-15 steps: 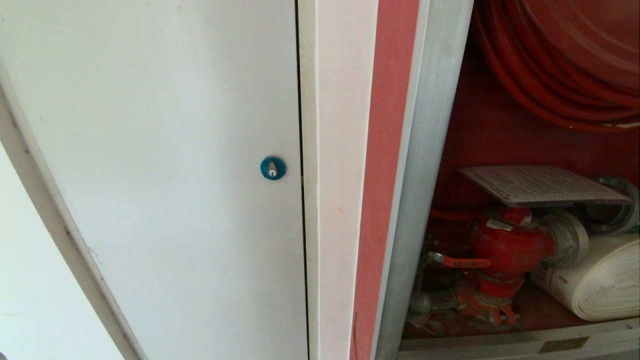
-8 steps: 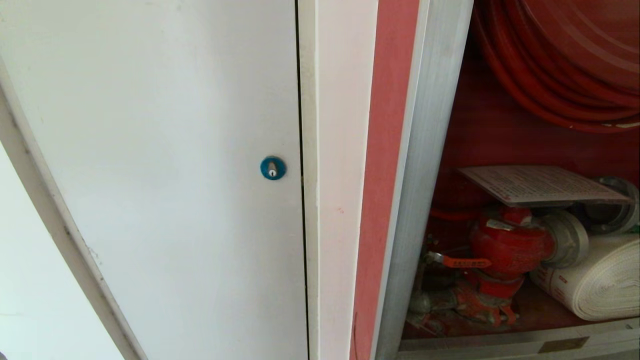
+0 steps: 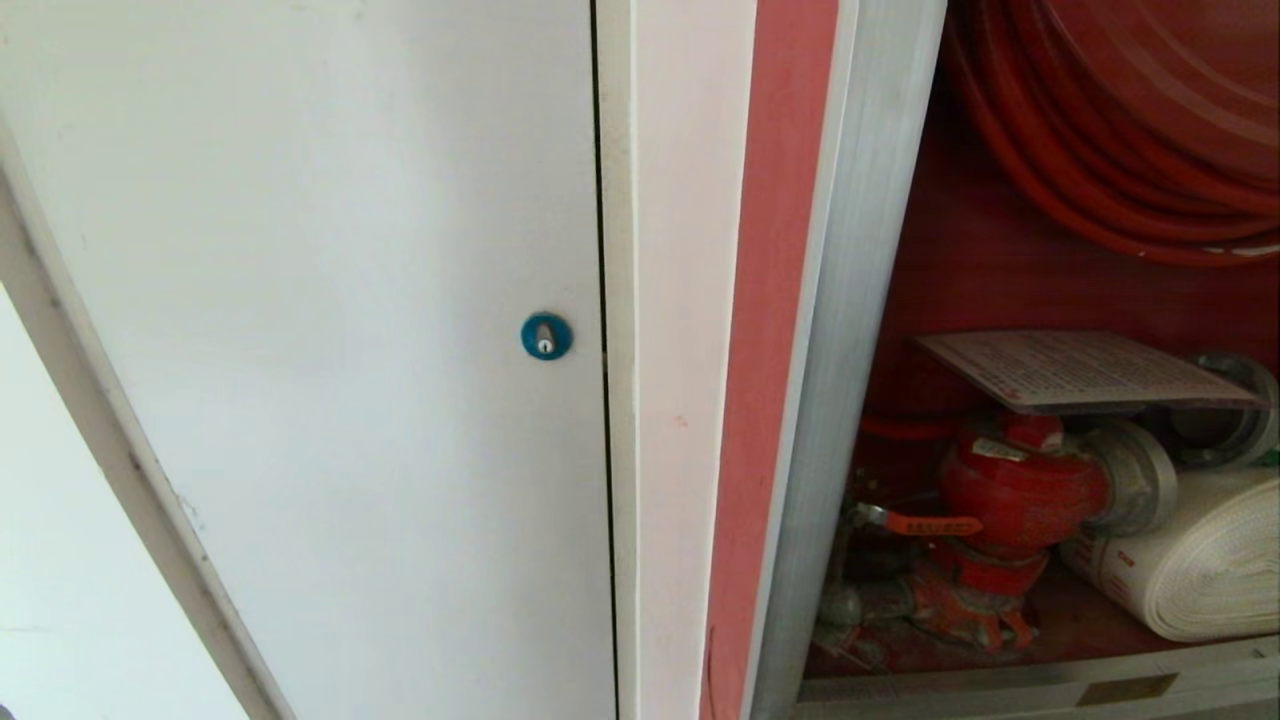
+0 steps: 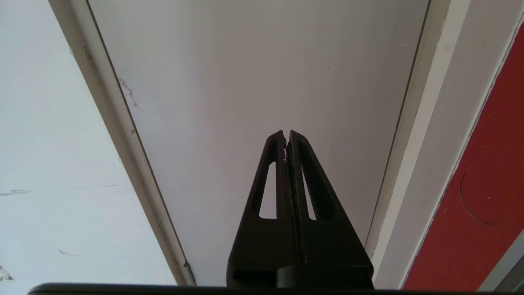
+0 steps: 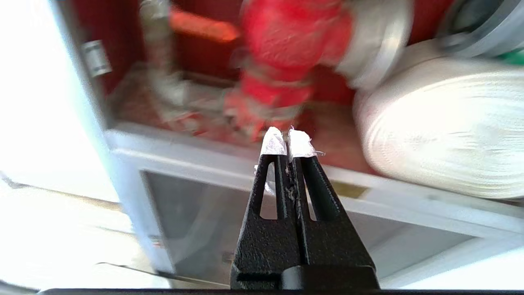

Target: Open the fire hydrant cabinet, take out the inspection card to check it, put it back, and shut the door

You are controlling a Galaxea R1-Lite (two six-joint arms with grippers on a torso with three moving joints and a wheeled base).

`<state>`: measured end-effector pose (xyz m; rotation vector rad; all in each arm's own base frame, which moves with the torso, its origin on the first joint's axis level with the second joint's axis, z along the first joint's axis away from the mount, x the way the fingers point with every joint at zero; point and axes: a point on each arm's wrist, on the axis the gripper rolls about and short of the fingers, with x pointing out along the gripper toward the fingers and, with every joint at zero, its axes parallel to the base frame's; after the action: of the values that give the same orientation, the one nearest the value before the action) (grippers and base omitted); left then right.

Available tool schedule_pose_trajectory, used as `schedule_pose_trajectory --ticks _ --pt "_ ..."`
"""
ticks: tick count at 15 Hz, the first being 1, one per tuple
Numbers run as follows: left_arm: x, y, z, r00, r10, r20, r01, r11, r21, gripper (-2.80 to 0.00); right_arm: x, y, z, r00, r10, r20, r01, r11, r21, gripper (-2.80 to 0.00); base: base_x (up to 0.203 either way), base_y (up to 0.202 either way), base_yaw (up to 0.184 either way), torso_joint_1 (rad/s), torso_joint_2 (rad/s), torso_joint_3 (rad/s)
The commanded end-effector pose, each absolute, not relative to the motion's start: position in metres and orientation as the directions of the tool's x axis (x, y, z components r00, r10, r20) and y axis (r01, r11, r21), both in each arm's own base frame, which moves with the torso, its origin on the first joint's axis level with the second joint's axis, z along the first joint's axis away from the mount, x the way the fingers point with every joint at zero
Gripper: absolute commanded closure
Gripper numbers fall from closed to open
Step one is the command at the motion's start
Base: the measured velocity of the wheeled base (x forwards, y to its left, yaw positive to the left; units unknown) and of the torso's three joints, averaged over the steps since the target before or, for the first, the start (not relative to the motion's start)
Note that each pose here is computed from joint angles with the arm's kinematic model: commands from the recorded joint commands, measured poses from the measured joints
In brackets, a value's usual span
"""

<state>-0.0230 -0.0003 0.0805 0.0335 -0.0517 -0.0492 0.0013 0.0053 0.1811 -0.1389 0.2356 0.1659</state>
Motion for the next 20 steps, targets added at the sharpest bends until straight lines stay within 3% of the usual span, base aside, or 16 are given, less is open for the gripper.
schedule_pose_trajectory --ticks 1,4,10,13,20 --pt "-0.021 0.000 0.075 0.998 -0.051 0.031 0.050 0.998 0.035 0.00 -0.019 0.006 0.156 0.966 0.183 -0.185 -0.196 0.979 -0.057 0.00 0.000 0.000 0.000 0.000 0.00 0.000" --pt "-0.021 0.000 0.075 0.998 -0.051 0.031 0.050 0.998 0.035 0.00 -0.022 0.005 0.124 0.976 0.151 -0.158 -0.149 0.989 0.022 0.00 0.000 0.000 0.000 0.000 0.00 0.000" --pt "-0.021 0.000 0.075 0.998 -0.051 0.031 0.050 0.998 0.035 0.00 -0.026 0.002 0.091 0.995 0.061 0.083 -0.062 0.998 0.013 0.00 0.000 0.000 0.000 0.000 0.00 0.000" --pt "-0.021 0.000 0.074 0.998 -0.051 0.029 0.050 0.998 0.035 0.00 -0.023 0.000 0.079 0.999 -0.018 0.037 0.017 1.000 0.012 0.00 0.000 0.000 0.000 0.000 0.00 0.000" --pt "-0.021 0.000 0.075 0.998 -0.051 0.031 0.050 0.998 0.035 0.00 -0.023 0.000 0.075 1.000 -0.021 -0.003 0.022 0.999 0.047 0.00 0.000 0.000 0.000 0.000 0.00 0.000"
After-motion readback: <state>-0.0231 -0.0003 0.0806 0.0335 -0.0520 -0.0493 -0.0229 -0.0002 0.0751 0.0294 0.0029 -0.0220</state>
